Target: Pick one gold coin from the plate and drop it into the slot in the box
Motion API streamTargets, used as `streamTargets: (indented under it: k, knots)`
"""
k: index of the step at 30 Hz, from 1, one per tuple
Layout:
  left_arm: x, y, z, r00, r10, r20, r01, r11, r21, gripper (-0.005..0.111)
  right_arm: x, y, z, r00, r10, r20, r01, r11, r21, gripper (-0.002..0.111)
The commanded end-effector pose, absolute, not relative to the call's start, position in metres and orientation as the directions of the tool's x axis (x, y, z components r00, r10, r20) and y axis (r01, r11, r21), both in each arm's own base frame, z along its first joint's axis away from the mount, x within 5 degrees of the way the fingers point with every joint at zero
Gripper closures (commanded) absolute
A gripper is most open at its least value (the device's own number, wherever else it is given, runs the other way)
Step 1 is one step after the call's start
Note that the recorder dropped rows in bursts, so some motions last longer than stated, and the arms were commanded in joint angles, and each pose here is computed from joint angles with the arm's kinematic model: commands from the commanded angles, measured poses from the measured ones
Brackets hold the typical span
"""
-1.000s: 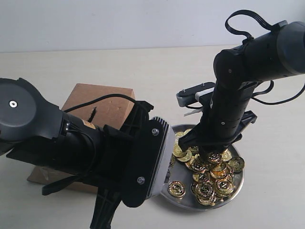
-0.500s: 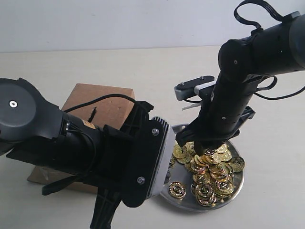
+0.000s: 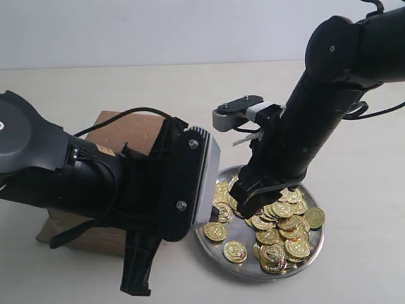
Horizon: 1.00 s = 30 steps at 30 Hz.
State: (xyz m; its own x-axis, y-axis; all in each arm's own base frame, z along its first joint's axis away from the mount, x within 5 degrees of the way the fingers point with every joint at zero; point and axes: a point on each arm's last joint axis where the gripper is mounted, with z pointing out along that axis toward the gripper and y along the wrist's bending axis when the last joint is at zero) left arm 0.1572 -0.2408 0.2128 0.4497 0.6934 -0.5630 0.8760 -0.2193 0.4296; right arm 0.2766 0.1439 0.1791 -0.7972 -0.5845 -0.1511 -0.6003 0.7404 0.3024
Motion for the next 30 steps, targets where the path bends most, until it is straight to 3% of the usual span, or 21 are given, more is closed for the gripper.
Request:
streamTargets:
  k: [1, 6, 12, 16, 18, 22, 23, 28, 30]
  knots:
    - [0.154, -0.234, 0.227, 0.423, 0.679, -0.6, 0.888, -0.178, 0.424, 0.107, 0.263, 0.152, 0.205, -0.686, -0.675, -0.271, -0.721, 0.579, 0.381, 0.083]
    - [0.144, -0.228, 0.239, 0.39, 0.654, -0.648, 0.908, -0.156, 0.389, 0.107, 0.242, 0.156, 0.239, -0.577, -0.717, -0.391, -0.8, 0.398, 0.449, 0.089]
    - [0.129, -0.216, 0.267, 0.433, 0.589, -0.683, 0.891, -0.164, 0.423, 0.107, 0.216, 0.148, 0.28, -0.448, -0.737, -0.506, -0.884, 0.28, 0.375, 0.091]
    - [0.12, -0.207, 0.27, 0.616, 0.544, -0.57, 0.783, -0.342, 0.52, 0.097, 0.208, 0.146, 0.294, -0.395, -0.726, -0.563, -0.914, 0.244, 0.325, 0.091]
    - [0.118, -0.205, 0.268, 0.689, 0.516, -0.509, 0.721, -0.414, 0.556, 0.083, 0.207, 0.146, 0.294, -0.395, -0.726, -0.563, -0.913, 0.245, 0.325, 0.091]
    - [0.111, -0.202, 0.259, 0.809, 0.451, -0.377, 0.581, -0.519, 0.627, 0.04, 0.204, 0.147, 0.288, -0.379, -0.726, -0.574, -0.917, 0.212, 0.337, 0.091]
    - [0.108, -0.202, 0.258, 0.832, 0.441, -0.336, 0.544, -0.533, 0.648, 0.035, 0.203, 0.147, 0.286, -0.38, -0.723, -0.576, -0.916, 0.207, 0.344, 0.091]
    - [0.098, -0.2, 0.252, 0.914, 0.383, -0.137, 0.353, -0.581, 0.733, 0.05, 0.199, 0.149, 0.282, -0.374, -0.712, -0.594, -0.915, 0.177, 0.363, 0.091]
    - [0.101, -0.202, 0.255, 0.914, 0.397, -0.08, 0.302, -0.539, 0.786, 0.051, 0.194, 0.152, 0.279, -0.353, -0.737, -0.577, -0.919, 0.158, 0.36, 0.091]
